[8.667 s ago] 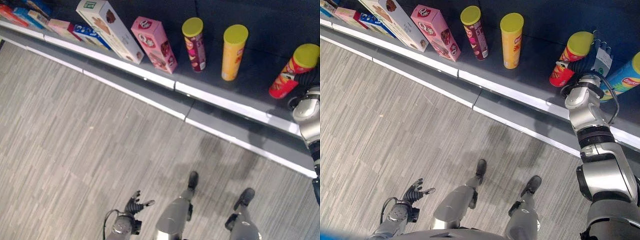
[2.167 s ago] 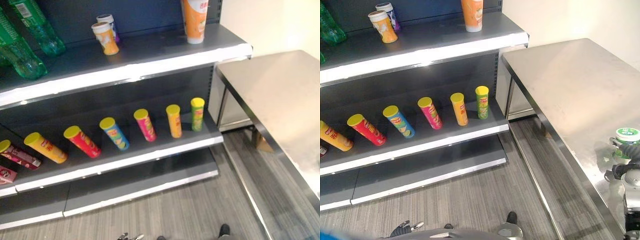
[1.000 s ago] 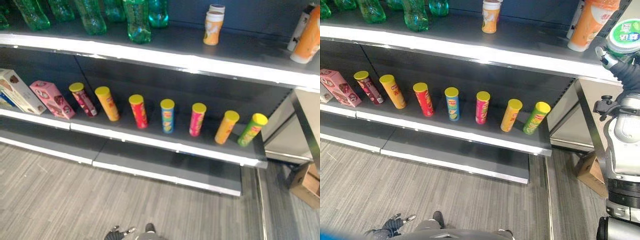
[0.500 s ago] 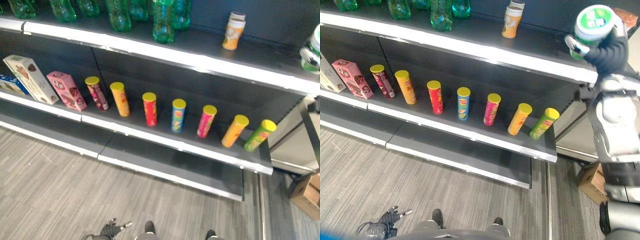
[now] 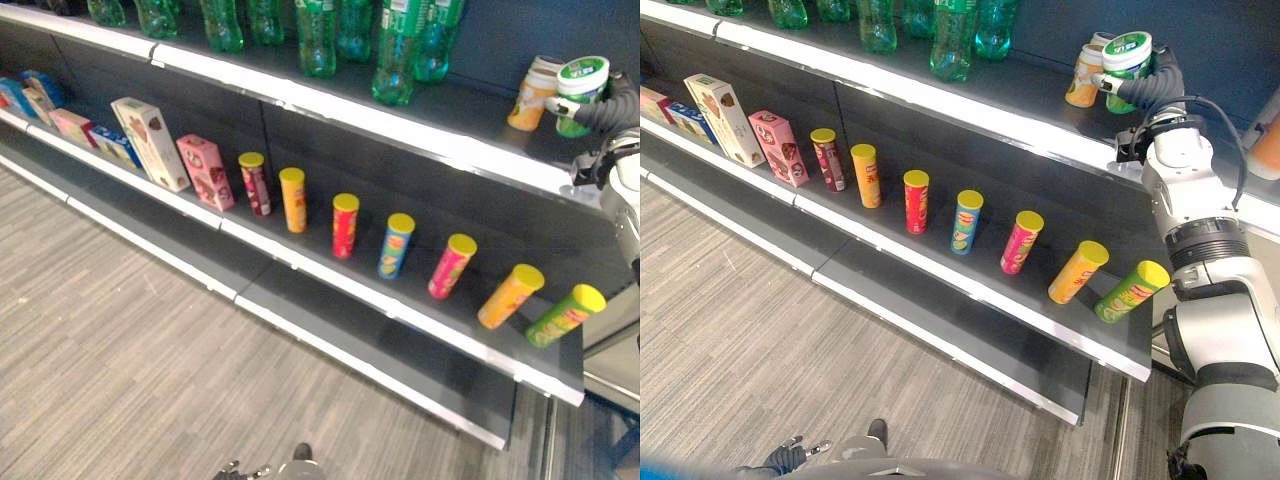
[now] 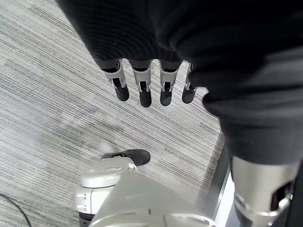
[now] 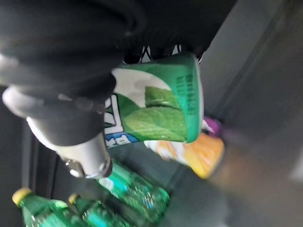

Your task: Put the goods on the table back onto the shelves and tidy them up.

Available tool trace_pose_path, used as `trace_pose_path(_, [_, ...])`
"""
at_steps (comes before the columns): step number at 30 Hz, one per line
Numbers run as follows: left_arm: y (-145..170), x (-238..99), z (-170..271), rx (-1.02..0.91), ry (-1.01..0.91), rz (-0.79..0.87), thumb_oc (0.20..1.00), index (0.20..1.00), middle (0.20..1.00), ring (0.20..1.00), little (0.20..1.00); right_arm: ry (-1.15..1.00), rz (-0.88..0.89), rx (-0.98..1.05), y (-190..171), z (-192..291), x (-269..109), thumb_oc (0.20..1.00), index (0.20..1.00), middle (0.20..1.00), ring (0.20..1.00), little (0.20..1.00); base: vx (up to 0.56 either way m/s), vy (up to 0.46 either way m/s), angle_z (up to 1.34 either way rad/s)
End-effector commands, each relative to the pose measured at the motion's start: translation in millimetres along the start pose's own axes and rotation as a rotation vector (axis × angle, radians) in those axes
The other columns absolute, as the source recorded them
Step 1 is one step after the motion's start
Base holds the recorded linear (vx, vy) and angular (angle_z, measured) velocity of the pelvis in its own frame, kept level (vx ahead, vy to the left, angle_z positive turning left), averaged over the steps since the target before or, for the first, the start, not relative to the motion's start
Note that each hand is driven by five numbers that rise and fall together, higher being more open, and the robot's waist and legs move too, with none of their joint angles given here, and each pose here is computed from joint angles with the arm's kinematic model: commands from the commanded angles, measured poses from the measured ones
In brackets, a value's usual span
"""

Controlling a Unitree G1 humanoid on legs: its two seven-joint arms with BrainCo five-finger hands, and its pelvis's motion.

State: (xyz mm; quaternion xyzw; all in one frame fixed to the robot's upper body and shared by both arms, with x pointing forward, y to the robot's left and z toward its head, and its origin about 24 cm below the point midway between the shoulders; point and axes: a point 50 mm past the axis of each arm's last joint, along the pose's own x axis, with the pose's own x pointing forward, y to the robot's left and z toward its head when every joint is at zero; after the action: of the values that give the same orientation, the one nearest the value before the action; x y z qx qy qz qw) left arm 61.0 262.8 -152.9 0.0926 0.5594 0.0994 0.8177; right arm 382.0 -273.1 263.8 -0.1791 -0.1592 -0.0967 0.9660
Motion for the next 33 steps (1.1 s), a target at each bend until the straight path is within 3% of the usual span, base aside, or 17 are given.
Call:
trace_pose_path(1, [2,3,9,0.009,-0.014,0.008,1.000,1.000,1.000,1.000,1.000,-0.118,-0.013,0.052,-1,42,14,0.200,0.200,0.200,0.200,0.200,0.02,-0.015,0.13])
trace_pose_path(12, [-4,4,9,0.004,0.001,0.013,1.000,1.000,1.000,1.000,1.000,-0.141,0.031,0.198,37,49,17,0.200,0.200,0.200,0.200,0.200,0.00,0.000,0.01])
trace_pose_path(33, [-4,5,8,0.015,0.018,0.033,1.000,1.000,1.000,1.000,1.000,0.015,-0.101,0.257,28,23,24,0.200,0.200,0.200,0.200,0.200,0.00,0.000,0.00])
